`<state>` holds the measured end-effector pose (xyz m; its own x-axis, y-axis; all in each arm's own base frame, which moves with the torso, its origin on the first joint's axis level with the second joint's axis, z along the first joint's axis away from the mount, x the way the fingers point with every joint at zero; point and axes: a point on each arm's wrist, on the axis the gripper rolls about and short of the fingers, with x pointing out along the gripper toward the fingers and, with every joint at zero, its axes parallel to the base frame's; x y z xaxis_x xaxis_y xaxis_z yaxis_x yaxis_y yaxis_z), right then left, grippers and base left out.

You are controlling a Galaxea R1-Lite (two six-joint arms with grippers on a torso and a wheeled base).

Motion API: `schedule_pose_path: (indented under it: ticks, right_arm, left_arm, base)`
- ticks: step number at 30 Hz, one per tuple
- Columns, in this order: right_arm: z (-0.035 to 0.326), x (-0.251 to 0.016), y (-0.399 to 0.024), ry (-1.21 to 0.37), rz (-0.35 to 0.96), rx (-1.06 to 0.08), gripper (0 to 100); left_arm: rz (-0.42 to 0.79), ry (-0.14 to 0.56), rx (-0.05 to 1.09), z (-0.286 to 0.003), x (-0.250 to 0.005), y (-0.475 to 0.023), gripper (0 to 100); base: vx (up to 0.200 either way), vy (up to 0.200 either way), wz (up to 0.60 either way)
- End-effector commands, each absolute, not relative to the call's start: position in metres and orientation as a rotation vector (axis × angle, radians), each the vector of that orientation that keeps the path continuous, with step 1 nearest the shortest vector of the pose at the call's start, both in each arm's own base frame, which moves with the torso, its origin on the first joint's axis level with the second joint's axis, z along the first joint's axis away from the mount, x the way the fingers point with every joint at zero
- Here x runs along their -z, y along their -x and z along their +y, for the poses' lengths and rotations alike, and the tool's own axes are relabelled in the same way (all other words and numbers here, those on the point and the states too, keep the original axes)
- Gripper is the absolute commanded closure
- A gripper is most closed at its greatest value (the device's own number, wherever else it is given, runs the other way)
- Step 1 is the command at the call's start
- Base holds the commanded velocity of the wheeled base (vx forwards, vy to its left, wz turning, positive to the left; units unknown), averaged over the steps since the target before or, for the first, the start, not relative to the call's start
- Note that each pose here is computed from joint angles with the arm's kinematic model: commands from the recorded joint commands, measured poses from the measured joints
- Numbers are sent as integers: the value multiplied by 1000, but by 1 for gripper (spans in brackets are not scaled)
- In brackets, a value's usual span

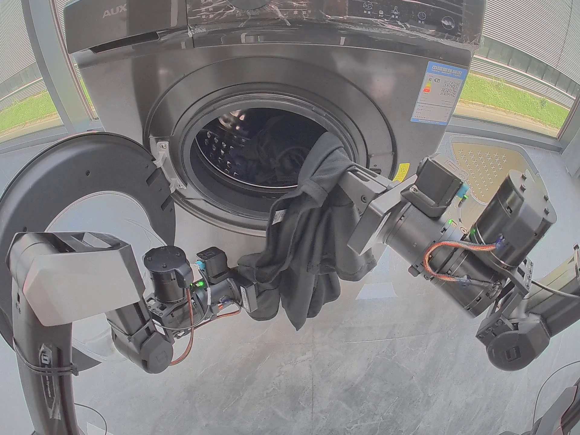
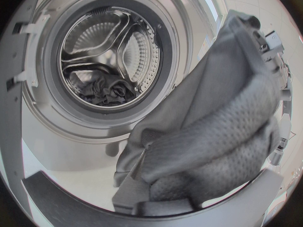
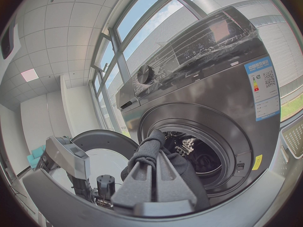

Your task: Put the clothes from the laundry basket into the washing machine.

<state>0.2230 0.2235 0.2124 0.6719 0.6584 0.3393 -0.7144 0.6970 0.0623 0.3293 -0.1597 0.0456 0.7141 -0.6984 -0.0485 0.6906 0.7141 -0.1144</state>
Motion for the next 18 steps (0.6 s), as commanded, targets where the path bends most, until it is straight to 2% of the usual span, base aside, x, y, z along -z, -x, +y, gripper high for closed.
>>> schedule_pose_path:
  ticks: [1,5,9,18]
  right_arm:
    - [218,-202,-223,-210,-261,-774,100]
    - [198,-188,-225,-296,-187,-747,100]
    - [188,-178,-217,-325,-177,-741,100]
    - [180,-158,-220,-221,-134,-693,100]
  left_arm:
    - [1,73,746,-141,-88,-308,100]
    - [-35,66,739,-124,-117,-272,100]
    - [-78,79,746,-117,-136,-250,100]
    - [-152,99,703,-106,-155,-251,100]
  base:
    - [0,0,0]
    - [0,0,0]
    - [0,0,0]
    - [0,0,0]
